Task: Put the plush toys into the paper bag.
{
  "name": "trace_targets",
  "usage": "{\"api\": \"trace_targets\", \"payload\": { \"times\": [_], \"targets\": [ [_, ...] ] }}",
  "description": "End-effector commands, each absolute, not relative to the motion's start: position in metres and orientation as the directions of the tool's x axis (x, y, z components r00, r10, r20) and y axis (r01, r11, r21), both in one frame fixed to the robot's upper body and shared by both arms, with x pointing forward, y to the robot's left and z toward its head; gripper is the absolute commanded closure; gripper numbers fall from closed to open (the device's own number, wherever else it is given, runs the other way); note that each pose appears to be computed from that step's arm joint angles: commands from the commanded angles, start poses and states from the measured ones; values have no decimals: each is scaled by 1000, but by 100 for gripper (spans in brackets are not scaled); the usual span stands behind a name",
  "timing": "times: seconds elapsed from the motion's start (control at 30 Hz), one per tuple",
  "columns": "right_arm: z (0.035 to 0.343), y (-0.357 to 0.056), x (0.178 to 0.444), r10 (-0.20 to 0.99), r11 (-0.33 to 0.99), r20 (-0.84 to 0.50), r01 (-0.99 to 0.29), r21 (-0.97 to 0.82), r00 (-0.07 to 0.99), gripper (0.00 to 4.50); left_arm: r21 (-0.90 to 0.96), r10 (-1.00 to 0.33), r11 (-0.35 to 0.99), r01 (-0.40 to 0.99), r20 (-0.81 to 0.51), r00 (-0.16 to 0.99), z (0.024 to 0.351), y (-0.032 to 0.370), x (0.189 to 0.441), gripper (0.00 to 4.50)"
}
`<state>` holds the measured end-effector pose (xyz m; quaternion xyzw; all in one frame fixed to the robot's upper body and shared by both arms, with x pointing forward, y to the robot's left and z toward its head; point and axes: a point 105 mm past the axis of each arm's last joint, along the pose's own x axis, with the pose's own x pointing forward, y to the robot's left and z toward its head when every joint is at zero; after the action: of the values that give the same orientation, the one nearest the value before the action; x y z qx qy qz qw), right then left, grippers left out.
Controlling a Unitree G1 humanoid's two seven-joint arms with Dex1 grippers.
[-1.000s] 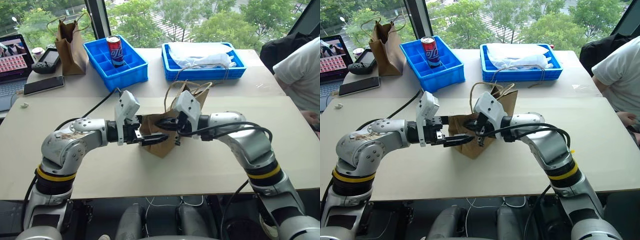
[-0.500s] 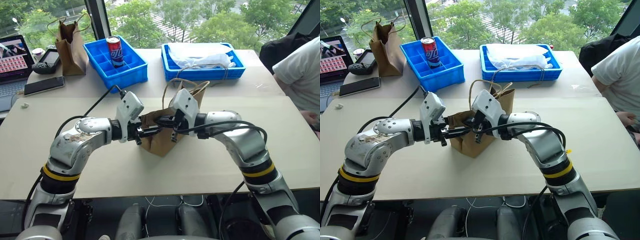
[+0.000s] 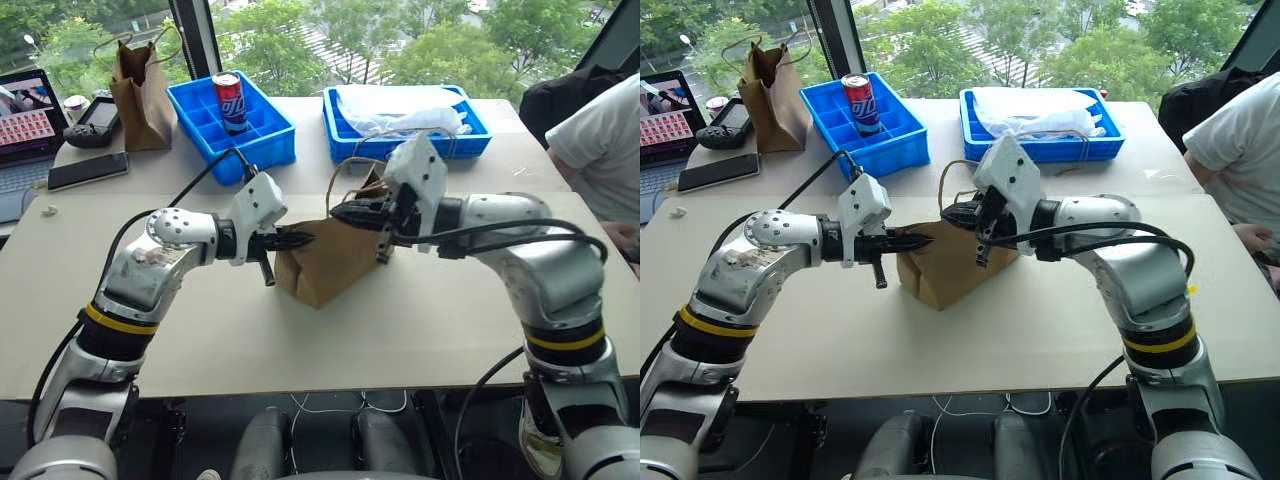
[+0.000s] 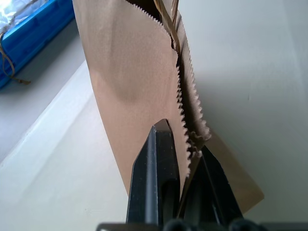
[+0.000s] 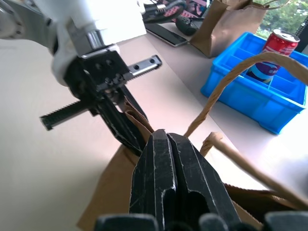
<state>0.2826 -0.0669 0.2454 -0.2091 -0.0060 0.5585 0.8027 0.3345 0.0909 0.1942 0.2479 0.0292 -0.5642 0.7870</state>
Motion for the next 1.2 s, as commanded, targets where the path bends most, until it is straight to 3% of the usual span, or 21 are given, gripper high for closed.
{"api": "trace_targets", "payload": {
  "times": [0.03,0.23,0.3,0.43,0.87,0.97,1.1,1.2],
  "targets": [
    [242,-100,259,868,267,-333,-910,-317,370,450,511,-906,66,857,-329,266,213,96,341,447],
    [214,-127,240,807,311,-461,-930,-197,368,450,511,-930,-91,855,-351,110,222,106,343,447],
    [207,-131,236,790,327,-486,-927,-182,374,450,493,-951,-80,866,-297,82,235,110,345,447],
    [196,-138,233,765,366,-510,-917,-159,394,450,479,-937,-169,861,-348,10,233,124,337,447],
    [191,-143,237,747,373,-534,-915,-155,395,450,439,-866,-284,852,-499,-31,201,141,334,447],
    [191,-143,239,747,372,-534,-914,-159,397,450,443,-875,-230,867,-483,15,204,143,347,447],
    [189,-145,241,744,374,-539,-915,-155,395,450,434,-894,-126,892,-440,88,216,154,358,342],
    [187,-149,242,739,377,-546,-914,-148,393,450,428,-902,-72,901,-414,124,225,168,356,220]
  ]
}}
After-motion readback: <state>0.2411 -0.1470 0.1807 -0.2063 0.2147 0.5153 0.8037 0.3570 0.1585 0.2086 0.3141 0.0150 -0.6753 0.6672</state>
